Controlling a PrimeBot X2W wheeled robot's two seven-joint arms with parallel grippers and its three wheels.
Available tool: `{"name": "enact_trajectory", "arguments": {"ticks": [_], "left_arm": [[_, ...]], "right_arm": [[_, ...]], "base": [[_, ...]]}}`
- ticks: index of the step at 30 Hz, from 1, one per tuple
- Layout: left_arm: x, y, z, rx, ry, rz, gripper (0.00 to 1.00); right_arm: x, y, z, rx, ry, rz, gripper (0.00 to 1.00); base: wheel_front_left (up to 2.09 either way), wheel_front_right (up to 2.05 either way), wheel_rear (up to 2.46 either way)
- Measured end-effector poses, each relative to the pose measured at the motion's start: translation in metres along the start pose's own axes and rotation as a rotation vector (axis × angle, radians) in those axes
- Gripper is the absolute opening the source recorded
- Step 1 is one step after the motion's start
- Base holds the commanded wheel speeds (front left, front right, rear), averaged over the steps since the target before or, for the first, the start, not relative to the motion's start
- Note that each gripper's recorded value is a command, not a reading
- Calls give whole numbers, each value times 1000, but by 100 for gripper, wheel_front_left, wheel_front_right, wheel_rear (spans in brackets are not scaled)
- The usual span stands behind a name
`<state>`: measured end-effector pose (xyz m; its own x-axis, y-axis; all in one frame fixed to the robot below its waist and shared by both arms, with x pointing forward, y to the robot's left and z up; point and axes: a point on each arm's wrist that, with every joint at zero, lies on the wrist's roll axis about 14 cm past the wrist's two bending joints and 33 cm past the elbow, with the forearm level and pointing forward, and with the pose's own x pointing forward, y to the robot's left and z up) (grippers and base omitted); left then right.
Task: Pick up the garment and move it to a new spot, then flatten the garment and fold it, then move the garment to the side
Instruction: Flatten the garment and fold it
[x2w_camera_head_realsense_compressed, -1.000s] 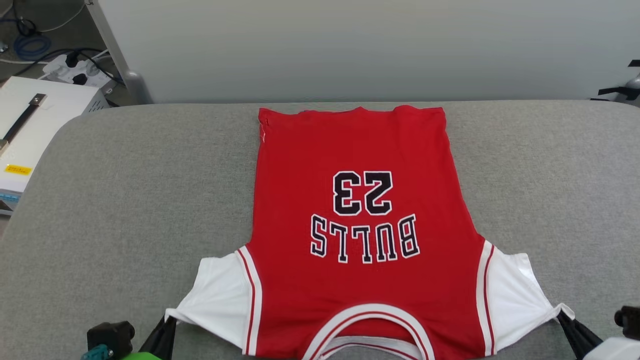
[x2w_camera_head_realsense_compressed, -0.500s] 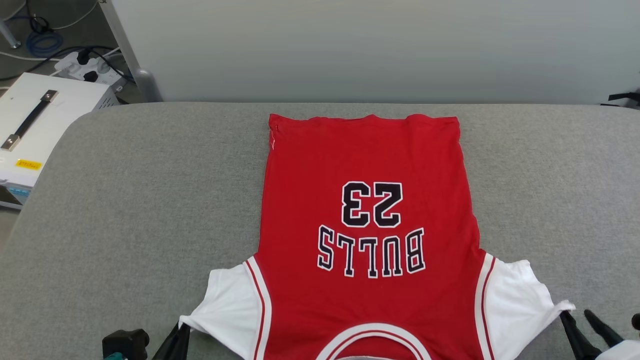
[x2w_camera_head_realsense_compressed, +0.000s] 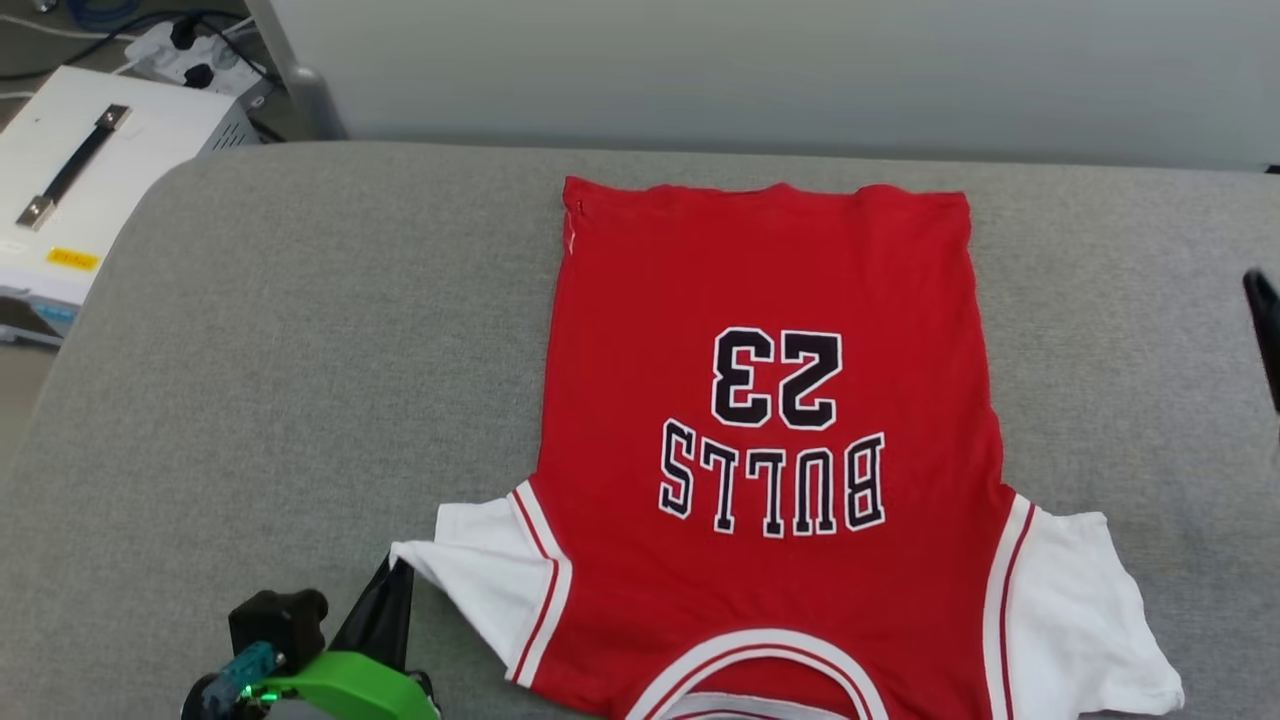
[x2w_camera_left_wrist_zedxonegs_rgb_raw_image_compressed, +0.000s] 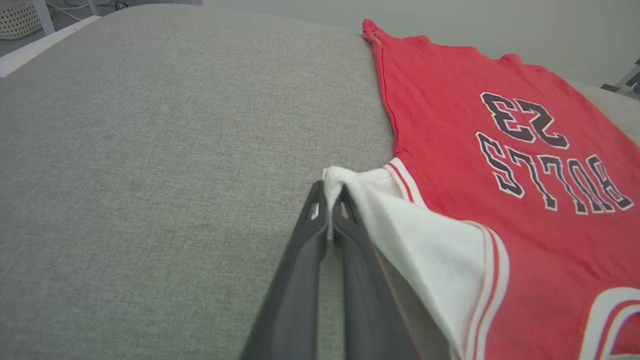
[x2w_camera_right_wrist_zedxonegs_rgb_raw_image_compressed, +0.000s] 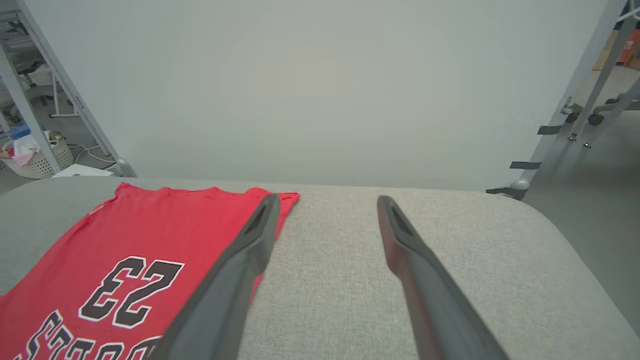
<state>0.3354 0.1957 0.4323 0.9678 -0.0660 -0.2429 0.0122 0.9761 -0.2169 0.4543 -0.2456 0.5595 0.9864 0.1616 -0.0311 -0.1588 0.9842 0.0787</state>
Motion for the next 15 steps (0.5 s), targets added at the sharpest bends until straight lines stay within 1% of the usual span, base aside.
{"name": "enact_trajectory", "arguments": {"ticks": [2,5,8,10,12,15], "left_arm": [[4,-2,3,-5,-12,-1,0],[15,-6,9,-9,-34,-5,0],[24,-7,11,-17,-41,-6,0],[30,-7,9,-21,-39,-4,0],[36,-7,8,-20,-38,-5,0],[45,-6,6,-22,-39,2,0]], "right_arm": [[20,7,14,-21,9,27,100],[53,19,29,-107,51,77,100],[85,31,32,-174,107,120,100],[103,39,22,-197,177,142,100],[121,44,2,-216,295,158,100],[139,44,-31,-205,472,165,100]], "base": [[0,0,0],[0,0,0],[0,0,0],[0,0,0],[0,0,0],[0,0,0]]}}
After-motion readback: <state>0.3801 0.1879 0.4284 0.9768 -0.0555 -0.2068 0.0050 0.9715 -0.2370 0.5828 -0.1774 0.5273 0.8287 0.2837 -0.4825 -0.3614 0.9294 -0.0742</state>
